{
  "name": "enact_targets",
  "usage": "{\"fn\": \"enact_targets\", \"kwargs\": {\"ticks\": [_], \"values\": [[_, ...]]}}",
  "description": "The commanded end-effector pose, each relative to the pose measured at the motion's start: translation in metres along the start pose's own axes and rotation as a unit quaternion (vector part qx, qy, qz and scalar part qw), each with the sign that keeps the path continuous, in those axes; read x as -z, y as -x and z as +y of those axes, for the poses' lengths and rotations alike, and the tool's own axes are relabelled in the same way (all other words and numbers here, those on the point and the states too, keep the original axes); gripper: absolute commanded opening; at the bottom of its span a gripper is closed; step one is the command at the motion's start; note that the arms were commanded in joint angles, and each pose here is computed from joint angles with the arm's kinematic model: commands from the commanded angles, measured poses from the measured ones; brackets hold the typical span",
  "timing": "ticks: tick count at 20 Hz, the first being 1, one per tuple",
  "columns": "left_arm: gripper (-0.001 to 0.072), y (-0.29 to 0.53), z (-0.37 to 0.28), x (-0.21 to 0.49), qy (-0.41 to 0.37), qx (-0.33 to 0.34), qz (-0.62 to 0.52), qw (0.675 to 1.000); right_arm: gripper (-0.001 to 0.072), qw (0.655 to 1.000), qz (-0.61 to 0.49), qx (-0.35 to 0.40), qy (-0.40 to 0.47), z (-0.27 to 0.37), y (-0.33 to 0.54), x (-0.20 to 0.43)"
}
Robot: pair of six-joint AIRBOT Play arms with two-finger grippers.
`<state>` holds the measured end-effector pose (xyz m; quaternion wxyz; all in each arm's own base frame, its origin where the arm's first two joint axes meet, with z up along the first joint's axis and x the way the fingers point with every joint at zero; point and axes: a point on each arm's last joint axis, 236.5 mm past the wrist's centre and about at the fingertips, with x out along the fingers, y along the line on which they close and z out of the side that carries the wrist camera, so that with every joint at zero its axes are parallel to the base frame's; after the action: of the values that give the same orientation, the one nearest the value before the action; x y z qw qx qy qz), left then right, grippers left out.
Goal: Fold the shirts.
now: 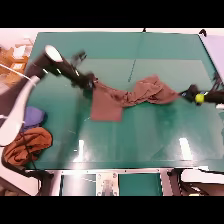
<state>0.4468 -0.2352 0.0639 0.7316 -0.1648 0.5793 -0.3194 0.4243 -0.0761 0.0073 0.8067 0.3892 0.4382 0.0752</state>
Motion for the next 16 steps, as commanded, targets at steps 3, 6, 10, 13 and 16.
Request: {"fn": "enact_targets", "kwargs": {"ticks": [3,6,10,13,16], "values": [[0.002,0.225,-0.162,-0.07,-0.167,0.065,-0.271,0.946,0.0014,0.969,-0.165,-0.106,0.147,0.191,0.151,-0.087],[0.002,0.323,-0.211,-0.058,-0.205,0.069,-0.411,0.886,0.0014,0.931,-0.253,-0.118,0.236,0.279,0.236,-0.091],[0.002,0.415,-0.266,-0.009,-0.275,0.045,-0.529,0.801,0.0015,0.86,-0.374,-0.118,0.327,0.364,0.335,-0.066],[0.002,0.481,-0.314,0.043,-0.333,0.031,-0.613,0.716,0.0014,0.802,-0.477,-0.093,0.346,0.392,0.404,-0.045],[0.002,0.517,-0.343,0.093,-0.365,0.018,-0.654,0.662,0.0015,0.768,-0.526,-0.047,0.363,0.399,0.437,-0.024]]}}
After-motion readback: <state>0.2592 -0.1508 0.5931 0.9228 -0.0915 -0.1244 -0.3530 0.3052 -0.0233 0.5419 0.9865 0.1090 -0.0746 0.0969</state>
